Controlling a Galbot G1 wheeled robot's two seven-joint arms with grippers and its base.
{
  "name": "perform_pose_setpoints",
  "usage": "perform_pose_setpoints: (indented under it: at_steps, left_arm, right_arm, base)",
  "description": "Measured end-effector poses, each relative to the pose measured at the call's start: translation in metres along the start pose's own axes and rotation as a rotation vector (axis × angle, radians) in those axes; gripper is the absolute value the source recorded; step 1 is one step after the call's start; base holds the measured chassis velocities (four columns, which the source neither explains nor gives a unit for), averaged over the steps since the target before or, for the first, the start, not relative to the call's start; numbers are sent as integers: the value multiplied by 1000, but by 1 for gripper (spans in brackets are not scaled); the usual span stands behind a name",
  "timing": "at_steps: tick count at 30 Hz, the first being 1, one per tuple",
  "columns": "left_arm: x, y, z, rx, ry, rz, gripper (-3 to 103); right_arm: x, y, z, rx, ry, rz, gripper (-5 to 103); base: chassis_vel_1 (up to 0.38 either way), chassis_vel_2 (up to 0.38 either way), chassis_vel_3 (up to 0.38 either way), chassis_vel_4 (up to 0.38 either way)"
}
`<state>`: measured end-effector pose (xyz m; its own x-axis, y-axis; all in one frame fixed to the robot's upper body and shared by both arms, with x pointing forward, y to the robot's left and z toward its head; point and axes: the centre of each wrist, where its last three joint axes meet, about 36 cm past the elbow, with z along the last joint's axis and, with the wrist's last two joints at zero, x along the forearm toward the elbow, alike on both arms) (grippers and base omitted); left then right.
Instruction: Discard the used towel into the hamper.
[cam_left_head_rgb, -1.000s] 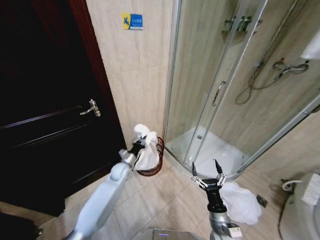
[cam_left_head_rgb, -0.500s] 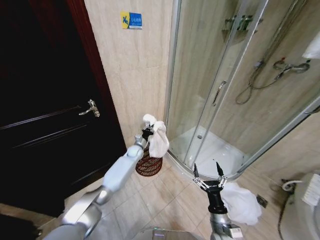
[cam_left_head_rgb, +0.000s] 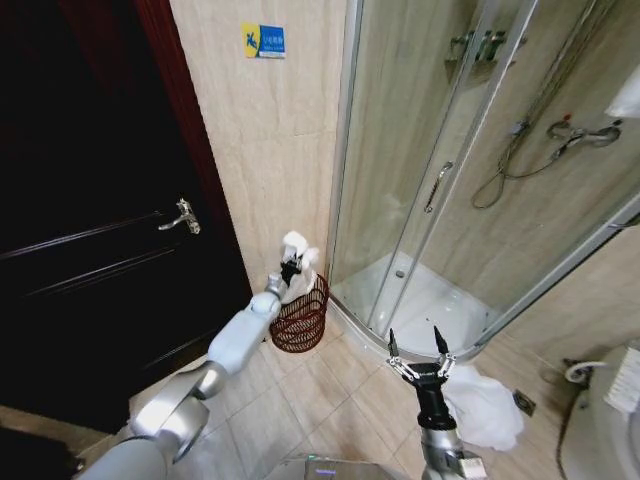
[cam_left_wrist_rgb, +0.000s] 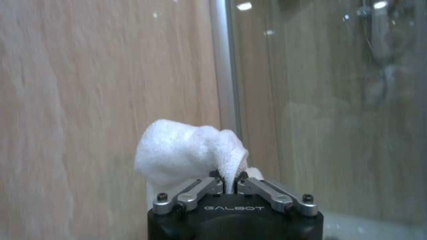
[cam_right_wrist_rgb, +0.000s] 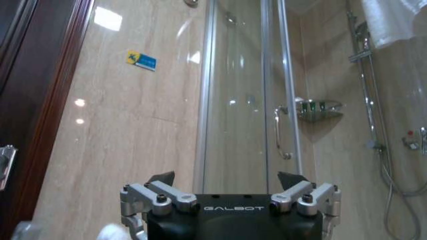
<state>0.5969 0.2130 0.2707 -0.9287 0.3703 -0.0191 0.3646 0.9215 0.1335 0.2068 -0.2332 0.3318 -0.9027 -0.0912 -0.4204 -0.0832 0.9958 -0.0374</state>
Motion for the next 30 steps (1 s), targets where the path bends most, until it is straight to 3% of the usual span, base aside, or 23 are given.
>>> perform_pose_setpoints:
  at_steps: [6, 12, 30]
  left_arm:
    - [26, -2, 38, -32, 58, 22, 6]
    - [46, -6, 67, -16, 121, 18, 6]
    - [53, -32, 88, -2, 195, 73, 6]
  right_arm:
    - [1, -1, 0, 1, 0, 0, 100]
    - [-1, -2, -4, 15, -7, 1, 100]
    - [-9, 0, -10, 13, -71, -22, 100]
  base:
    - [0, 0, 0, 0]
    - [0, 0, 0, 0]
    - [-15, 11, 16, -13]
